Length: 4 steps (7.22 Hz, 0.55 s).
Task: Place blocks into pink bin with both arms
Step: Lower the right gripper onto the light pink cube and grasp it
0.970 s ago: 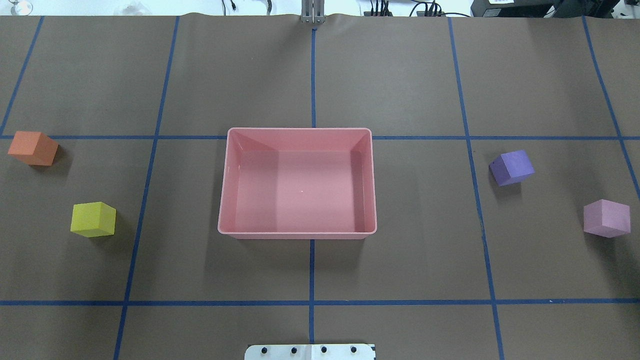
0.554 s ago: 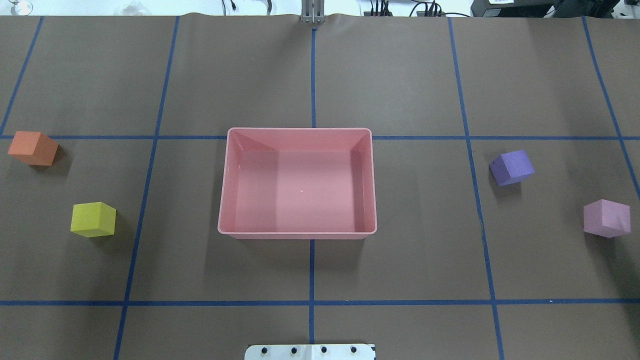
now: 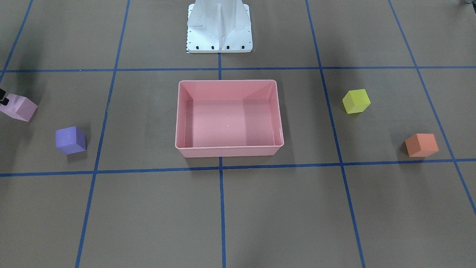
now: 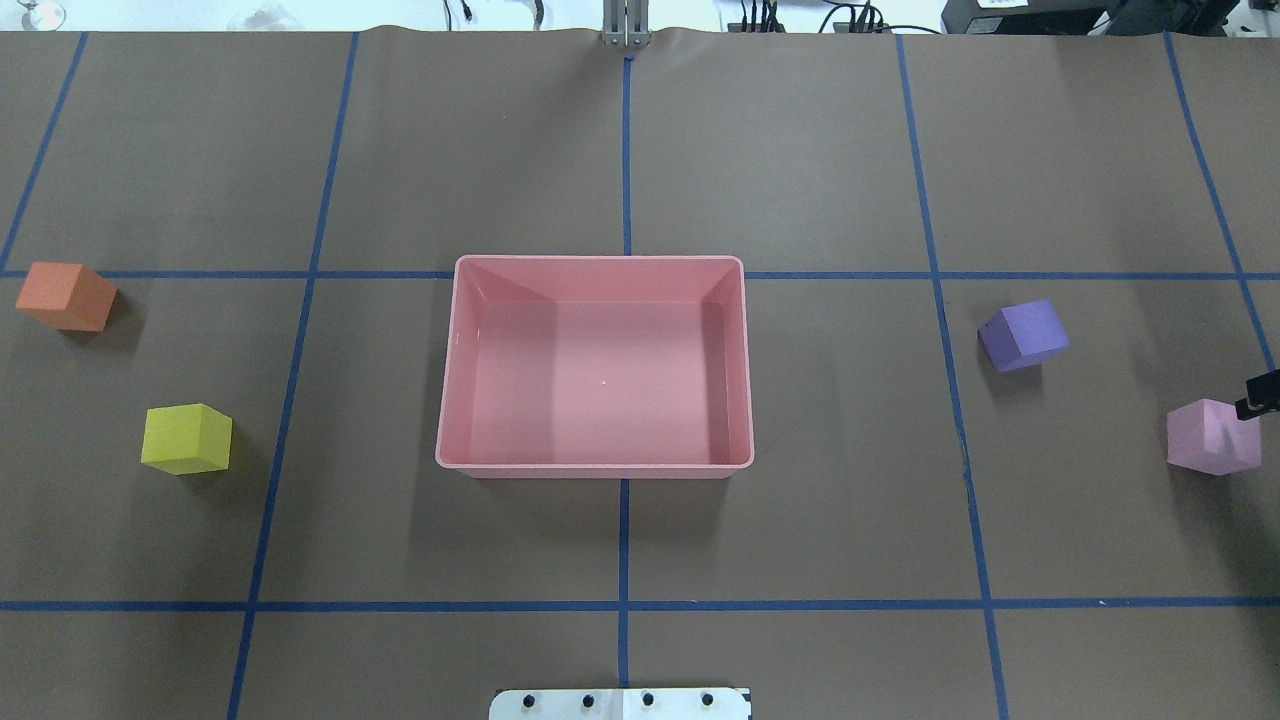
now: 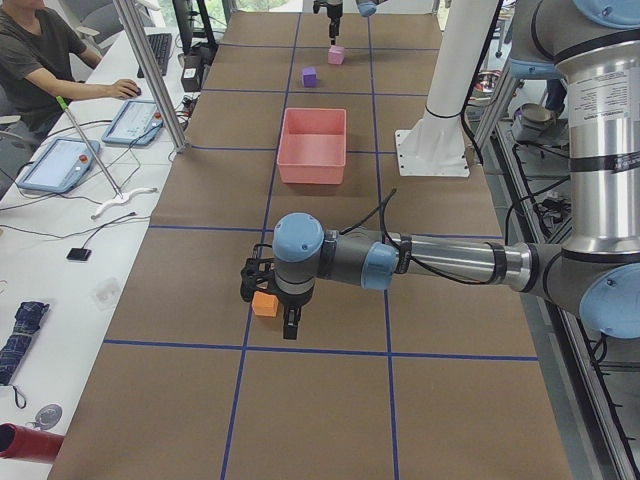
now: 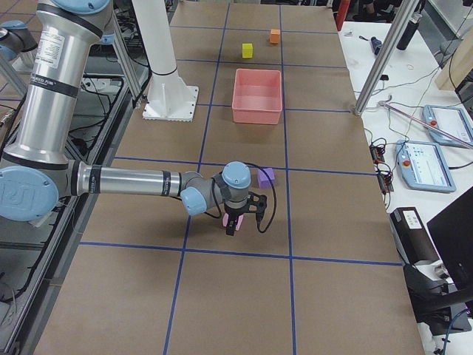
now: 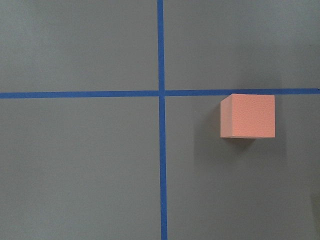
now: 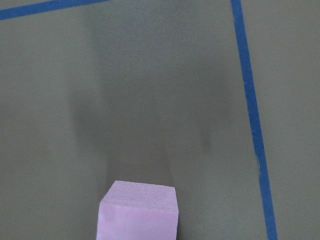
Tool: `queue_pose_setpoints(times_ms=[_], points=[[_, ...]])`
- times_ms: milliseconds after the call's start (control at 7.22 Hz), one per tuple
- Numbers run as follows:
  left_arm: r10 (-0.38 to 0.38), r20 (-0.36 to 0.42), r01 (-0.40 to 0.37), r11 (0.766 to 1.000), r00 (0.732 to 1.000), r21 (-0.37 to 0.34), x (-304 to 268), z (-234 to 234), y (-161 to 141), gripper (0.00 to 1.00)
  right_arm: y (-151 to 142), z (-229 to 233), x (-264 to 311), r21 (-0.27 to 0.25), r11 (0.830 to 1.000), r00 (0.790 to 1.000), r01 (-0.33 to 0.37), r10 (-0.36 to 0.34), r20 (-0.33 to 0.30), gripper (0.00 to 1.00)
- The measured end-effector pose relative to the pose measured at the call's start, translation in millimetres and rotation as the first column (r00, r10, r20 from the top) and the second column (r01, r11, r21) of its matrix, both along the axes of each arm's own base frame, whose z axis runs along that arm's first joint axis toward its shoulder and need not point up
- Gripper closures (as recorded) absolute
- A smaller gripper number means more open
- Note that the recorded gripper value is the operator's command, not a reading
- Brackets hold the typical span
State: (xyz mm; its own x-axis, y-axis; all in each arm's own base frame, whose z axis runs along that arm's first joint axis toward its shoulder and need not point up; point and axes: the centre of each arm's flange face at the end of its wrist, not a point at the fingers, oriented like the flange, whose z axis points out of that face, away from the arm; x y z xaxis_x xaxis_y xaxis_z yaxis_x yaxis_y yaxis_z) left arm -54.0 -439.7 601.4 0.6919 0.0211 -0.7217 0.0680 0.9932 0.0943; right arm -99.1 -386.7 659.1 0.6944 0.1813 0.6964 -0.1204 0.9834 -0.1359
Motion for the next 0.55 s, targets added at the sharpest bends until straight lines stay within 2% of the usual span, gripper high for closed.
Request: queue_pose_setpoints(times_ms=[277, 554], points=[[0.001, 0.0, -0.001, 1.0, 1.0, -0.002, 0.0, 1.5, 0.2, 0.0, 2.0, 6.0, -15.9, -0.015, 0.999, 0.998, -0.05, 0.051, 0.039, 0.01], [0.003, 0.0, -0.003, 1.0, 1.0, -0.006, 0.3, 3.8, 1.2, 0.0, 5.1, -0.4, -22.9, -0.006, 0.998, 0.994, -0.069, 0.069, 0.087, 0.01]])
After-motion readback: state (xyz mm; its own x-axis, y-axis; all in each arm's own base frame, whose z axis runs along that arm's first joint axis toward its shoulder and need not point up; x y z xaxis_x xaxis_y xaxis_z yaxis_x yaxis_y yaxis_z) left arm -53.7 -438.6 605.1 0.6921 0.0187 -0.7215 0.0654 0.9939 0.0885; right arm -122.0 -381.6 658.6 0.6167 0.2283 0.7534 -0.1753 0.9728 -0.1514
